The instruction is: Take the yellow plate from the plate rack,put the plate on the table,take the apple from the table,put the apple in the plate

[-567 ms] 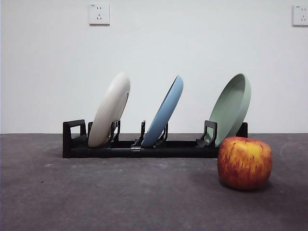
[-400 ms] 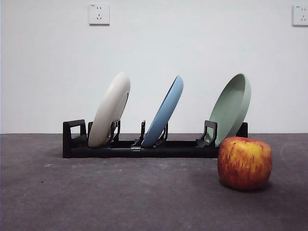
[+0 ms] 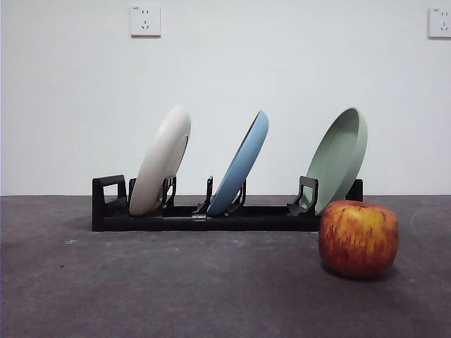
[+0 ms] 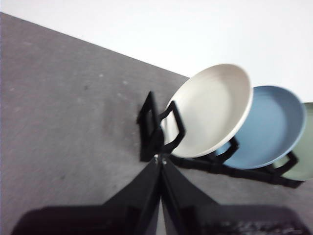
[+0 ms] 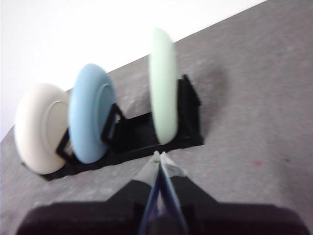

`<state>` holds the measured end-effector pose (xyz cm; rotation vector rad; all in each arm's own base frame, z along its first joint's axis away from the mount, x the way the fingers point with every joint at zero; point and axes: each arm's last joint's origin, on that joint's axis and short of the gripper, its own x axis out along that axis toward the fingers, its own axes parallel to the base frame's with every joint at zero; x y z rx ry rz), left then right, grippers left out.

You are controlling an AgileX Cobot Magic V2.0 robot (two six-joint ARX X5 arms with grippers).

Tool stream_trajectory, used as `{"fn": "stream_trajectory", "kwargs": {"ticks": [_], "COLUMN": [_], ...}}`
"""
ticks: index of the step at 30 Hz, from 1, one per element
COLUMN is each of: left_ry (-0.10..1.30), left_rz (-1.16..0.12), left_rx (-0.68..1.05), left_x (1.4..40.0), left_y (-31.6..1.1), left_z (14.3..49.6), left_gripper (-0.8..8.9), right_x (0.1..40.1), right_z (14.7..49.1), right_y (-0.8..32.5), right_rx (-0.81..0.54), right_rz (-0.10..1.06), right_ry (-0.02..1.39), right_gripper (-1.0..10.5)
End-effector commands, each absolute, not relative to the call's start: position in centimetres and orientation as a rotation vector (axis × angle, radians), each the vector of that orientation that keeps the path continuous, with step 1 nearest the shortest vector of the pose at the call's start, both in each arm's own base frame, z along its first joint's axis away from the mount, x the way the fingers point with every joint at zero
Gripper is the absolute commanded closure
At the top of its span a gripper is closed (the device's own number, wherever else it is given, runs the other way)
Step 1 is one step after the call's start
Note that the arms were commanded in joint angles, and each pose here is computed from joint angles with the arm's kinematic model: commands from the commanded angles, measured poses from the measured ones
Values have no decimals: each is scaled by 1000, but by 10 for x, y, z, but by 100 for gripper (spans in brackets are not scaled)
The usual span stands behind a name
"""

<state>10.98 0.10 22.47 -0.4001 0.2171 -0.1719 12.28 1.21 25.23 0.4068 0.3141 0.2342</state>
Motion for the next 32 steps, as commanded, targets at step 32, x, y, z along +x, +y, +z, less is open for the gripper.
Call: {"fn": "stream_trajectory", "kwargs": {"ticks": [32], "left_ry": [646], "left_rz": [-574], "left_rx": [-300], "left_x": [317], "left_y": [-73], "left_z": [339], "left_gripper": [489], "right_x": [185], "right_z": [305], "right_y": [28], "right_rx": [312], "right_rz": [533], "right_ry": [547], "right_gripper": [689]}}
